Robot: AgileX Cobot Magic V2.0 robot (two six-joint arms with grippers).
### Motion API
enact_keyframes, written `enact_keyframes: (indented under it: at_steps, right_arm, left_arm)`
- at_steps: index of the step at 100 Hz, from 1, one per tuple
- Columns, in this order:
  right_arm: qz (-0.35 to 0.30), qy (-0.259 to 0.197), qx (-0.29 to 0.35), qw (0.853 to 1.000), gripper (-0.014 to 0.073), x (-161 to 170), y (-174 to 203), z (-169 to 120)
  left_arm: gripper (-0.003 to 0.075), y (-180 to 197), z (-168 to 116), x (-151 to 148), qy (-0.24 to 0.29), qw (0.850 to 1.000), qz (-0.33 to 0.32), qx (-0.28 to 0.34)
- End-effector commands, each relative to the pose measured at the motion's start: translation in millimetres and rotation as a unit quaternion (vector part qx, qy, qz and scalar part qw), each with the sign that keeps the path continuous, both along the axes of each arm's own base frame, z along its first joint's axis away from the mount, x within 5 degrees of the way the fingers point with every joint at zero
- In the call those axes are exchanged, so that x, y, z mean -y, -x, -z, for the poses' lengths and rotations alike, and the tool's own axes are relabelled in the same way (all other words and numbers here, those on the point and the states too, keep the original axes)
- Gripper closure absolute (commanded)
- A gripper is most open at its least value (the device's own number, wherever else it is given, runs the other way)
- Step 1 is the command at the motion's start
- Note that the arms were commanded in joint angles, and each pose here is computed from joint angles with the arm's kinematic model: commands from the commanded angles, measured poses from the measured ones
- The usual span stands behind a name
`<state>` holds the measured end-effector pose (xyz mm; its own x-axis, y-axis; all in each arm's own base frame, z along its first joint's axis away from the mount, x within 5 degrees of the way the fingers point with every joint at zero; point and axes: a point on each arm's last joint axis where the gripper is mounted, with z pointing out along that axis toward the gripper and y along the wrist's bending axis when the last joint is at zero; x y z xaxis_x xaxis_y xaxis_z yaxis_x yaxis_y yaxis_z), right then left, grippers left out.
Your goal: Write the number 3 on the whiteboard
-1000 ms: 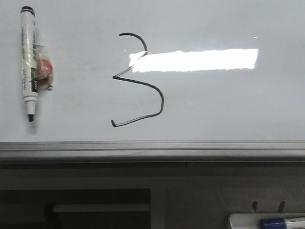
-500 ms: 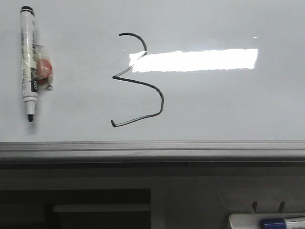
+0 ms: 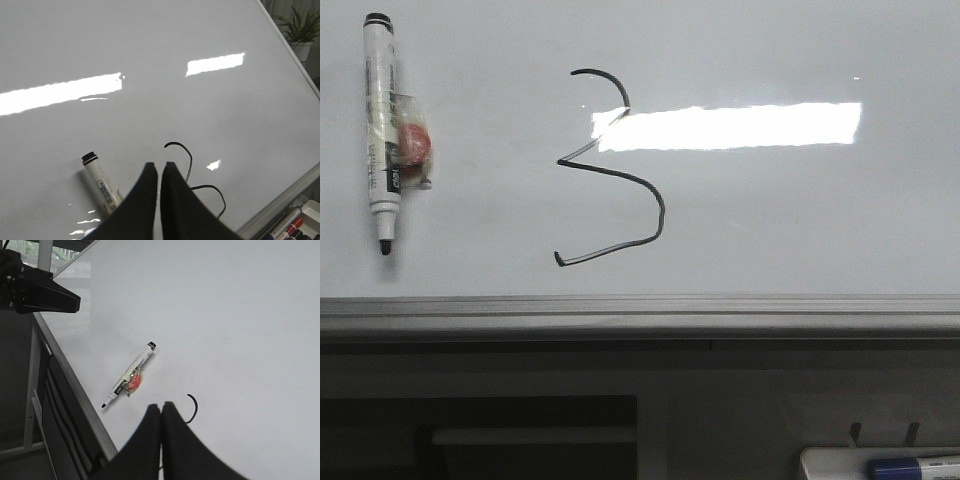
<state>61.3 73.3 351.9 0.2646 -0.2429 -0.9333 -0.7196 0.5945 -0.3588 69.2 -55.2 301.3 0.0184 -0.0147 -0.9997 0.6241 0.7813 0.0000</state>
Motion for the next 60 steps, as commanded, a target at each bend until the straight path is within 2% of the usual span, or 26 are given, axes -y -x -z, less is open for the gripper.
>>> enact_keyframes:
  at_steps: [1,21,40,60]
  right_arm:
    - [0.003,-0.033,0.032,0.999,0.0644,1.1,0.3,-13.9]
    - [0.003,-0.033,0.032,0.999,0.0644,1.1,0.3,-13.9]
    - [0.003,-0.033,0.032,0.999,0.0644,1.1,0.3,-13.9]
    - [0.003,-0.033,0.032,0.999,0.0644,1.1,0.3,-13.9]
  left_arm:
    - [0.0741,-2.5,-10.5,-3.9,0.013,0.999,-0.026,0.022]
    - [0.0741,-8.7,-1.7,-25.2,-0.012,0.988,-0.153,0.007]
    - [0.0741,2.0,19.2,-46.3,-0.007,0.963,-0.268,0.02]
    - [0.0741,15.4,56.5,-56.9,-0.013,0.939,-0.344,0.004]
